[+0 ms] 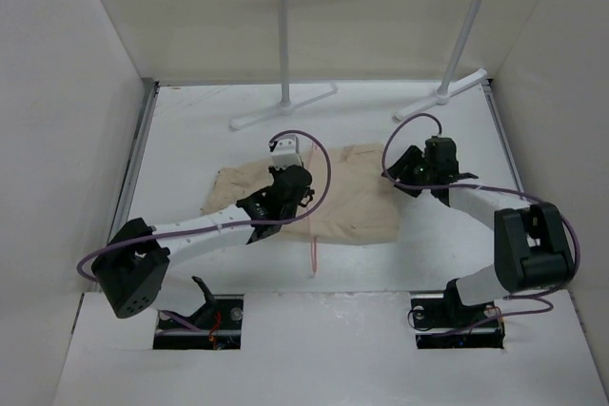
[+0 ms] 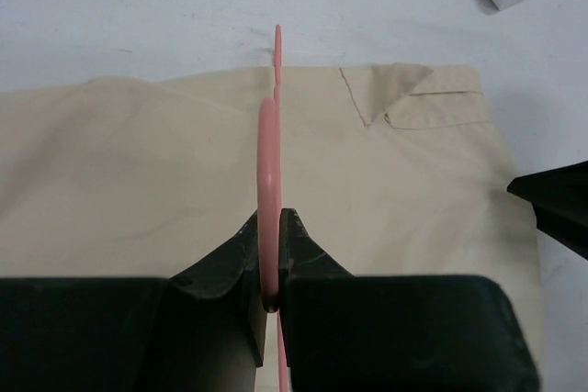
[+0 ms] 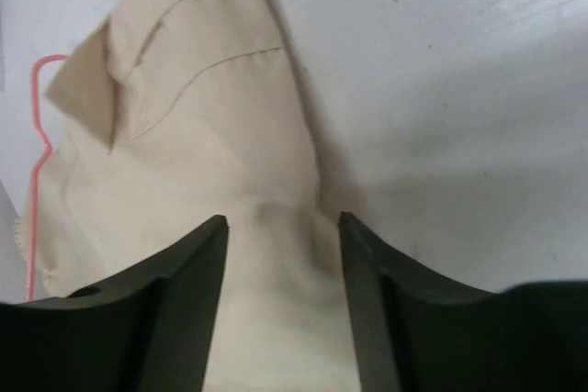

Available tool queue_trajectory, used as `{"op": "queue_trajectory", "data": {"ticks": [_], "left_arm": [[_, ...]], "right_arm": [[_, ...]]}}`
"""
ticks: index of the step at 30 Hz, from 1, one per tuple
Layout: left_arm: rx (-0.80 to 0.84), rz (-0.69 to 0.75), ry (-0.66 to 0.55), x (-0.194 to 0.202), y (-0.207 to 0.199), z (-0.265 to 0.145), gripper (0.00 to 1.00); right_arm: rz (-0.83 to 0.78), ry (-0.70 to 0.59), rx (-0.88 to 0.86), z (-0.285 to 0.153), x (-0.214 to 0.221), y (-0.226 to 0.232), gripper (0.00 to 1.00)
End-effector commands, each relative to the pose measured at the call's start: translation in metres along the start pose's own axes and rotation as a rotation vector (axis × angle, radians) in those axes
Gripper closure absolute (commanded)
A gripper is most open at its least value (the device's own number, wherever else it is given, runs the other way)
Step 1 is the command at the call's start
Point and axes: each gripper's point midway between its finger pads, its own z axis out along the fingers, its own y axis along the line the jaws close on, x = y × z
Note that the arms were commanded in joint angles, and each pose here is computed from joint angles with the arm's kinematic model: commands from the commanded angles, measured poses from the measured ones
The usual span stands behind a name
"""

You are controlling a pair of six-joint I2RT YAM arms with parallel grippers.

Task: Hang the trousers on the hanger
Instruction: Place the trousers on the hanger, then place the hanger at the clothesline.

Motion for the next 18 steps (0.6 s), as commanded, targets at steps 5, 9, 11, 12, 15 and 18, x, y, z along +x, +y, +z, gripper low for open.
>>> {"op": "queue_trajectory", "data": {"ticks": [5, 9, 11, 12, 15, 18], "left_arm": [[0.081, -0.072, -0.117, -0.065, -0.034, -0.025, 1.00], [0.110, -0.078, -0.137, -0.080, -0.049, -0.037, 1.00], [0.128, -0.088, -0.148, -0.089, -0.056, -0.043, 1.00], [0.133, -0.089, -0.153, -0.095, -0.059, -0.045, 1.00], [0.144, -0.087, -0.161, -0.112, -0.067, -0.054, 1.00], [0.155, -0.084, -0.172, -0.132, -0.073, -0.064, 1.00]], "right_arm": [[-0.214, -0.173, -0.201, -0.091, -0.019, 0.084, 0.37], [-0.344, -0.133, -0.415, -0.137, 0.029, 0.138, 0.33], [-0.410, -0.070, -0.515, -0.150, 0.063, 0.163, 0.29], [-0.441, -0.034, -0.556, -0.155, 0.081, 0.174, 0.28], [-0.493, 0.026, -0.650, -0.163, 0.116, 0.202, 0.28], [-0.506, 0.048, -0.700, -0.166, 0.132, 0.222, 0.29]]}}
